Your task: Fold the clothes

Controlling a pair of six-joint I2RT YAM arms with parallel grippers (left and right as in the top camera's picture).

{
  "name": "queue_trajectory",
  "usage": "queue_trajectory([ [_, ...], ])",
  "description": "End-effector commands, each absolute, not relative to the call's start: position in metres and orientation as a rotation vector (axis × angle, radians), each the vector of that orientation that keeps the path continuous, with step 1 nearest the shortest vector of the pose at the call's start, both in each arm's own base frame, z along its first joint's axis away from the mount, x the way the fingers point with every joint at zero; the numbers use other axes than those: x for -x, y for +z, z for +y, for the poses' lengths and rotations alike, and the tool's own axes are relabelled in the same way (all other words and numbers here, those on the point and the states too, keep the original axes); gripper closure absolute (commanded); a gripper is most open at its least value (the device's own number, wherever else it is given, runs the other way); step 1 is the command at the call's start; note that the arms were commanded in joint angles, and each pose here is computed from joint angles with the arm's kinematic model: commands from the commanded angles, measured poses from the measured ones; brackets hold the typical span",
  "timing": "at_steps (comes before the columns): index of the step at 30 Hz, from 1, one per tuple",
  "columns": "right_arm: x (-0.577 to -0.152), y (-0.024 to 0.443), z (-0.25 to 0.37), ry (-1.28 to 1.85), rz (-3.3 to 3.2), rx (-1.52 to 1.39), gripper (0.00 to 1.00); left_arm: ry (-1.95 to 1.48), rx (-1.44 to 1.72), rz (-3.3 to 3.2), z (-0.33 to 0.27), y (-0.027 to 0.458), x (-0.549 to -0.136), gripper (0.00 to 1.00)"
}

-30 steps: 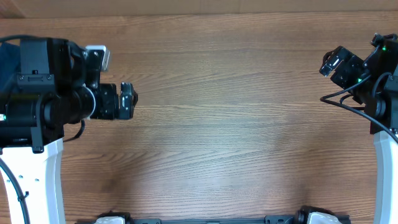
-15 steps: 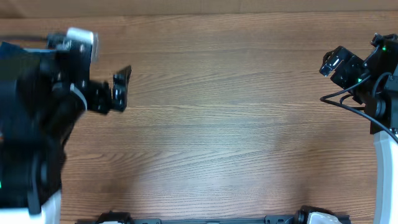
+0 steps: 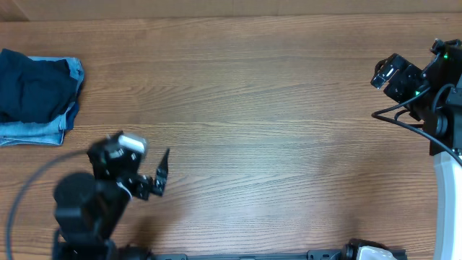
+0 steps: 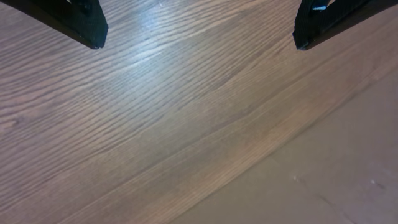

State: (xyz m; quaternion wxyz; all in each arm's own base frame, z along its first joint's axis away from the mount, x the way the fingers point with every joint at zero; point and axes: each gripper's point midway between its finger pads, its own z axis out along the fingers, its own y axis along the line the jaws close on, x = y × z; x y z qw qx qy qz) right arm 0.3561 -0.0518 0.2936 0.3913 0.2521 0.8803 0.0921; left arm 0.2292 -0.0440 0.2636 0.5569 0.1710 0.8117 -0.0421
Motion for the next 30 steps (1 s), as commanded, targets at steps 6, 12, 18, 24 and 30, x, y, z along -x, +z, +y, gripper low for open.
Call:
queue_trajectory([
  [6,-0.357,0.302,-0.053,0.228,2.213,-0.628,0.0,-0.118,-0.456,1.843,-0.053,0.196,-0.202,0.0],
  [12,-0.357,0.302,-0.053,0.228,2.213,-0.628,0.0,-0.122,-0.456,1.834,-0.053,0.164,-0.199,0.0],
  [18,-0.357,0.302,-0.053,0.228,2.213,-0.628,0.0,-0.105,-0.445,1.888,-0.049,0.138,-0.203,0.0],
  [24,-0.357,0.302,-0.053,0.228,2.213,-0.628,0.0,-0.055,-0.408,1.946,-0.039,0.113,-0.208,0.0],
  [30,-0.357,0.302,-0.053,0.228,2.213,-0.628,0.0,-0.049,-0.404,1.938,-0.038,0.112,-0.21,0.0],
])
